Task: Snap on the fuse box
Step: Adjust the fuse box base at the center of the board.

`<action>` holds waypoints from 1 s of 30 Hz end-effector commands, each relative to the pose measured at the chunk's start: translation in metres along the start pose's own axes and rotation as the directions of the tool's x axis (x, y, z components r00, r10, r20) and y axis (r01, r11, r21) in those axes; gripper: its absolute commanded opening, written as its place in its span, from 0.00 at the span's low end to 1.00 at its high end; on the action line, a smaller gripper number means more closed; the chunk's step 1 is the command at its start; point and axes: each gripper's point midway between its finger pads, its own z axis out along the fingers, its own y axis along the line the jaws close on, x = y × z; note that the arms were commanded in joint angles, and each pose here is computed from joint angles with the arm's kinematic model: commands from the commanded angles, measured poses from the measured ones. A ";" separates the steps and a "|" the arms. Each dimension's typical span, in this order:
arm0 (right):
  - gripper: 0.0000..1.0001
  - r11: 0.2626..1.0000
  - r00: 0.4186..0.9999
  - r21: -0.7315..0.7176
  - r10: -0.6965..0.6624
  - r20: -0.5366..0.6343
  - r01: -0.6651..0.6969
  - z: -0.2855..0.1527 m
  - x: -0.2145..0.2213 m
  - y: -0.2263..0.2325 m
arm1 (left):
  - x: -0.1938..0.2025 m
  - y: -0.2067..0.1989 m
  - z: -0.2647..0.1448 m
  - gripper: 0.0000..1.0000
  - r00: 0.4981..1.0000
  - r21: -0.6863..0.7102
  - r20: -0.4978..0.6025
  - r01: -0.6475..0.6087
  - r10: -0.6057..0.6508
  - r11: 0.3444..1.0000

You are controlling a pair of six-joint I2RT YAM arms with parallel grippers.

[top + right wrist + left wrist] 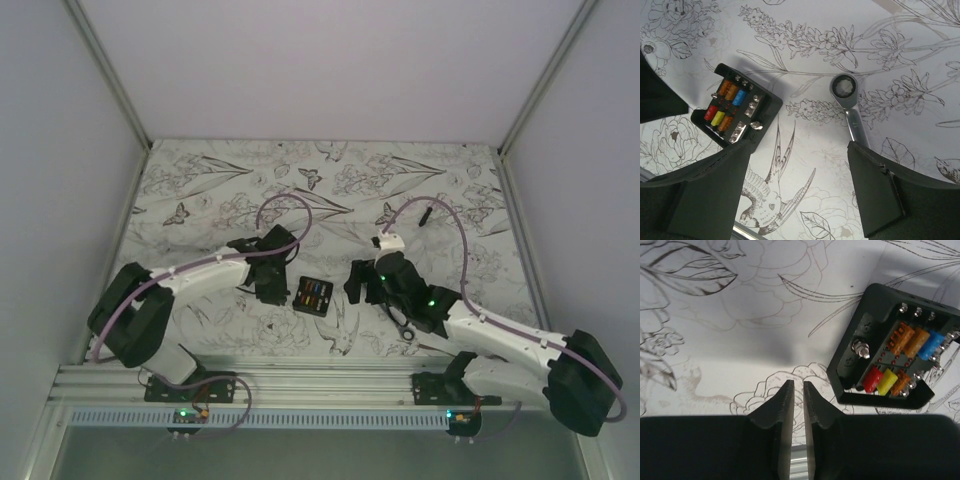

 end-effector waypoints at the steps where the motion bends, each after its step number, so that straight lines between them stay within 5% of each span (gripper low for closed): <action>1: 0.83 0.999 1.000 -0.033 -0.002 0.003 0.002 0.002 -0.013 0.019 | 0.009 -0.007 0.016 0.15 0.998 0.035 -0.061 0.009 -0.007 0.999; 8: 0.72 0.997 0.997 -0.065 -0.041 -0.061 0.037 0.012 -0.004 0.038 | 0.016 -0.030 0.017 0.14 0.997 0.097 -0.071 -0.009 0.016 0.995; 17: 0.44 0.992 0.982 -0.084 -0.102 -0.160 0.090 0.026 0.012 0.057 | 0.020 -0.043 0.021 0.17 0.996 0.143 -0.084 0.003 0.009 0.990; 30: 0.31 0.989 0.953 -0.092 -0.135 -0.271 0.114 0.041 0.030 0.074 | 0.007 0.000 -0.007 0.52 0.996 0.169 -0.024 0.093 -0.090 0.981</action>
